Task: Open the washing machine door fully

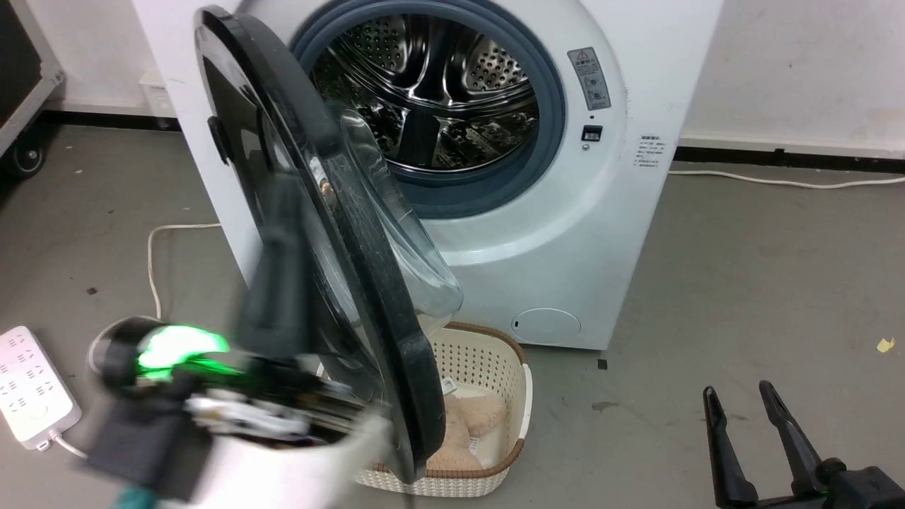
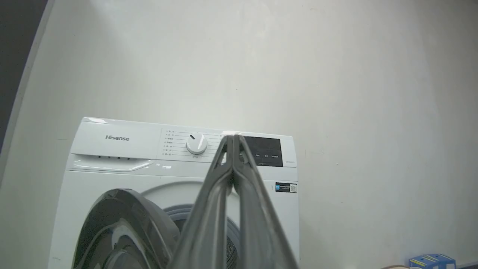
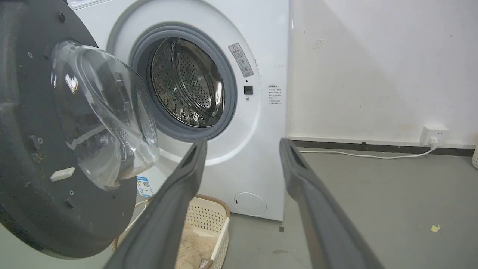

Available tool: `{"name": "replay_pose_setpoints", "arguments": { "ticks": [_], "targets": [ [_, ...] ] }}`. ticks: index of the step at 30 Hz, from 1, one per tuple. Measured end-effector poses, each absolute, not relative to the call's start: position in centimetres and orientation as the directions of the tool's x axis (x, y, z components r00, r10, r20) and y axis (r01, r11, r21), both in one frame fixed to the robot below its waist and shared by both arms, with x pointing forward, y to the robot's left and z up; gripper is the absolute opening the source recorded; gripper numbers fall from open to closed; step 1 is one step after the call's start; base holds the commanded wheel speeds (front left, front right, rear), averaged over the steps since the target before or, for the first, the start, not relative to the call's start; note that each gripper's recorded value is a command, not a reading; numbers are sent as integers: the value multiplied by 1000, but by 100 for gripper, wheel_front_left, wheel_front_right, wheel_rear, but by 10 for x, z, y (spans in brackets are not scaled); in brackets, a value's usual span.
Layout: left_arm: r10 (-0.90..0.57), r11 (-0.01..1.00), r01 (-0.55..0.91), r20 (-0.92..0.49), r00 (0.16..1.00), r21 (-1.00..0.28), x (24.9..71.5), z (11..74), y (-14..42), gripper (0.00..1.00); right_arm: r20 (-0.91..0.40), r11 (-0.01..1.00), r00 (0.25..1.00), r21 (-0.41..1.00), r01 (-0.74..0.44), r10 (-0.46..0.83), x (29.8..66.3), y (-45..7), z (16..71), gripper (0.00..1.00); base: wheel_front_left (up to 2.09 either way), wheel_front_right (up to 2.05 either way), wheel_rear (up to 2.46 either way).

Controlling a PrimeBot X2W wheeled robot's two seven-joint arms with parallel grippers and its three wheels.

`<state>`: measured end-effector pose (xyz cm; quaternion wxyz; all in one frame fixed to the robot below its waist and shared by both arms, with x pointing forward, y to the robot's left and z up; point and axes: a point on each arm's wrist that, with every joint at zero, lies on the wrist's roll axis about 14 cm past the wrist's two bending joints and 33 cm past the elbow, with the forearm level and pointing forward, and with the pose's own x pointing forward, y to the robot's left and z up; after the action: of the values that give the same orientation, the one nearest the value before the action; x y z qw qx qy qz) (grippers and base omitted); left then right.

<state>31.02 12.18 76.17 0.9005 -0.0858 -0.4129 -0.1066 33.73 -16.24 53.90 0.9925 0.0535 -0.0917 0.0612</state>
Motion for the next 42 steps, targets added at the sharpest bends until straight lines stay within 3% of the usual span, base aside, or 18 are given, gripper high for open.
{"name": "replay_pose_setpoints", "arguments": {
  "ticks": [4, 10, 20, 32, 42],
  "targets": [
    [-239, 926, 373, 681, 693, -54, 319, 740, 80, 0, 182, 987, 978, 101, -126, 106, 337, -164, 537, 100, 0, 0, 0],
    [-391, 864, 484, 418, 820, -142, 332, 655, 27, 0, 172, 987, 981, 113, -112, 92, 337, -168, 533, 100, 0, 0, 0],
    [-398, 886, 409, 94, 913, -219, 350, 547, 22, 0, 158, 987, 984, 118, -106, 87, 337, -169, 529, 100, 0, 0, 0],
    [-271, 933, 268, 23, 962, -242, 356, 516, 62, 0, 152, 978, 977, 125, -167, 148, 347, -149, 527, 100, 0, 0, 0],
    [-123, 968, 123, 14, 992, -219, 337, 513, 115, 0, 155, 942, 945, 128, -310, 290, 363, -102, 528, 100, 0, 0, 0]
  ]
}}
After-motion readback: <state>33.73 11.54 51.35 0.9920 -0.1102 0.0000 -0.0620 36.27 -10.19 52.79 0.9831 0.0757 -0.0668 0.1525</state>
